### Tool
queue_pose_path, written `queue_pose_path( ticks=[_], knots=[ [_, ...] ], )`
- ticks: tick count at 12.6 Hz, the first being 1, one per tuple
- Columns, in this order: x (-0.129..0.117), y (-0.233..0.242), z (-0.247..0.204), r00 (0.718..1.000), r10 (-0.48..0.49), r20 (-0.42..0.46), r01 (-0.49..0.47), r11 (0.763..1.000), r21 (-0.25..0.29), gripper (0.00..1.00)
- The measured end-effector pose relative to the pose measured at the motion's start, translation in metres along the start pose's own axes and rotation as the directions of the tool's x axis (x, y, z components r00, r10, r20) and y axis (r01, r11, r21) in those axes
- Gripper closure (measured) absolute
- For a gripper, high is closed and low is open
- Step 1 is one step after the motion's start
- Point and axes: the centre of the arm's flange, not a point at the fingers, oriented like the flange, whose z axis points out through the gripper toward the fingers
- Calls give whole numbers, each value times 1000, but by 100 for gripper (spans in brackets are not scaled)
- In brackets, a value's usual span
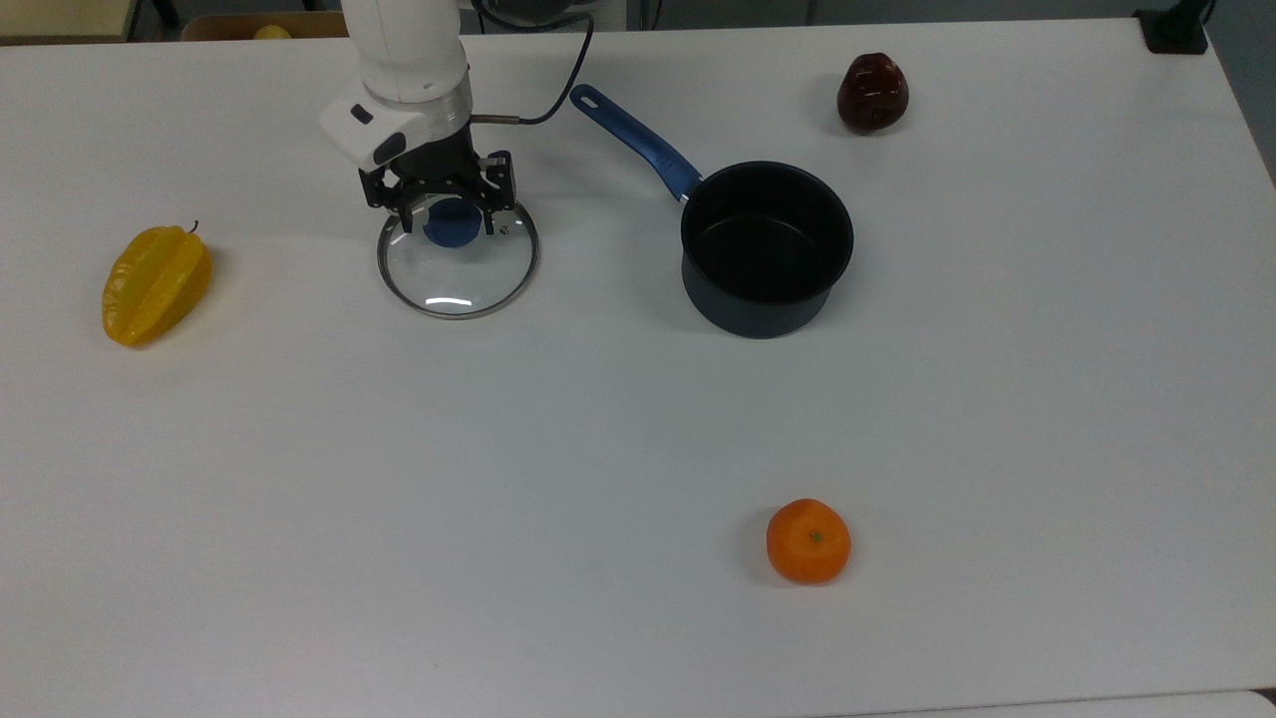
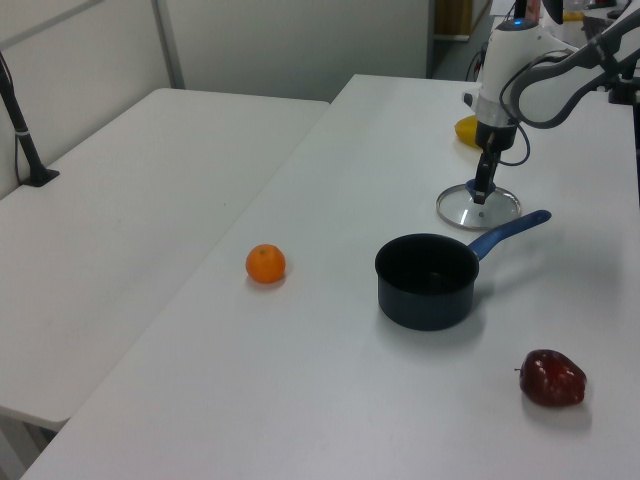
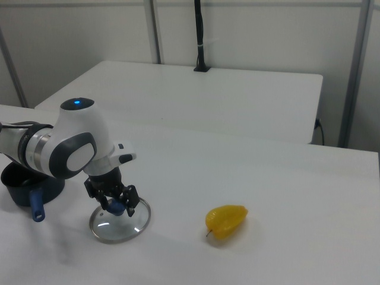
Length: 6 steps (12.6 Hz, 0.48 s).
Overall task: Close lid
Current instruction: 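Close the gripper on the blue knob of the glass lid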
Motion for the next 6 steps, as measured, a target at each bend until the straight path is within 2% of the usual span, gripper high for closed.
queue_pose_path(
  ticks=[3, 6],
  knots=[
    [4, 1, -5, 999, 39, -13, -39, 999, -2, 11],
    [5, 1, -6, 999, 45, -15, -45, 999, -2, 18]
  ],
)
